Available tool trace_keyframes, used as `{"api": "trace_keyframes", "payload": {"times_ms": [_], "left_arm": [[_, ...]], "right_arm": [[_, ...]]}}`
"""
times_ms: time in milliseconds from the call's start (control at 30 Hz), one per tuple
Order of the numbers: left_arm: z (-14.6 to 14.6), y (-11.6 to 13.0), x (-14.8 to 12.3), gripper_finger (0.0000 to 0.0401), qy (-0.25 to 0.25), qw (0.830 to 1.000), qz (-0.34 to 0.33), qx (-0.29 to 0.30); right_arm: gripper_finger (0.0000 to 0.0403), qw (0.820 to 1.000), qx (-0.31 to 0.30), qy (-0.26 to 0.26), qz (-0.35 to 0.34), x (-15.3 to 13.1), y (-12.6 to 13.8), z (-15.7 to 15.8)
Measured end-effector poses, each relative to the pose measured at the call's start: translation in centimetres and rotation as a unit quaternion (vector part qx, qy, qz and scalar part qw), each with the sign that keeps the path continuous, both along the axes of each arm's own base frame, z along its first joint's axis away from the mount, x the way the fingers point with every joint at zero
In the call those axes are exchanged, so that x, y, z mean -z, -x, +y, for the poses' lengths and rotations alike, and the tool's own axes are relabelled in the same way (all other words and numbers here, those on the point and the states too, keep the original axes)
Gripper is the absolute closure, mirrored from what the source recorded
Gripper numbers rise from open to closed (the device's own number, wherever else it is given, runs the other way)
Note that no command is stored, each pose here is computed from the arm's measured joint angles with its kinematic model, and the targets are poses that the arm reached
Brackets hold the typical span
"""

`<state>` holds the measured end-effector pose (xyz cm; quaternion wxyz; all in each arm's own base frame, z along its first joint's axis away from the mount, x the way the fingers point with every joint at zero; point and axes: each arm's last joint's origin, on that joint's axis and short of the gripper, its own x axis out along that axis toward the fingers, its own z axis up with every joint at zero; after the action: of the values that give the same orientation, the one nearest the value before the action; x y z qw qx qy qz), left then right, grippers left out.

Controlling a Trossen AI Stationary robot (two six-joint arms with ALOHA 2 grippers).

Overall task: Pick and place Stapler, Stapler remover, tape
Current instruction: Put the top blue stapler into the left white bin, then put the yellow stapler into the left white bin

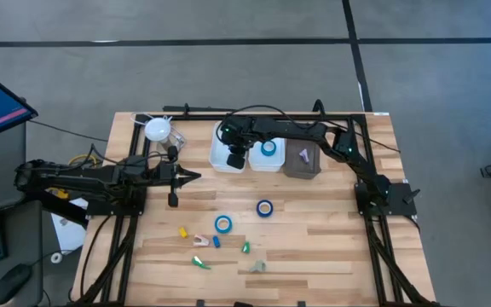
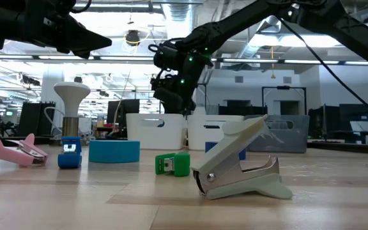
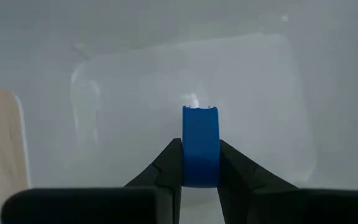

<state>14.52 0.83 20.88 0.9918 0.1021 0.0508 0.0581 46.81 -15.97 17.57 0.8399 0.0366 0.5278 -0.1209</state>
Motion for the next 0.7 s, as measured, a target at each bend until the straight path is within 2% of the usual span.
{"api": "trace_keyframes", "payload": {"times_ms": [233,400,500,700], "left_arm": [[0.0,0.0,0.0,0.0398,0.0,1.0,0.0,0.0],[0.0,0.0,0.0,0.0398,0.0,1.0,0.0,0.0],[0.0,0.0,0.0,0.0398,0.0,1.0,0.0,0.0],[0.0,0.0,0.0,0.0398,0.0,1.0,0.0,0.0]], "right_arm": [[0.0341,1.0,0.0,0.003,-0.009,-0.09,-0.17,-0.02],[0.029,1.0,0.0,0.006,-0.018,-0.17,-0.32,-0.07],[0.0272,1.0,-0.001,0.005,-0.019,-0.17,-0.33,-0.06],[0.028,1.0,-0.009,-0.003,-0.019,-0.16,-0.31,-0.02]]}}
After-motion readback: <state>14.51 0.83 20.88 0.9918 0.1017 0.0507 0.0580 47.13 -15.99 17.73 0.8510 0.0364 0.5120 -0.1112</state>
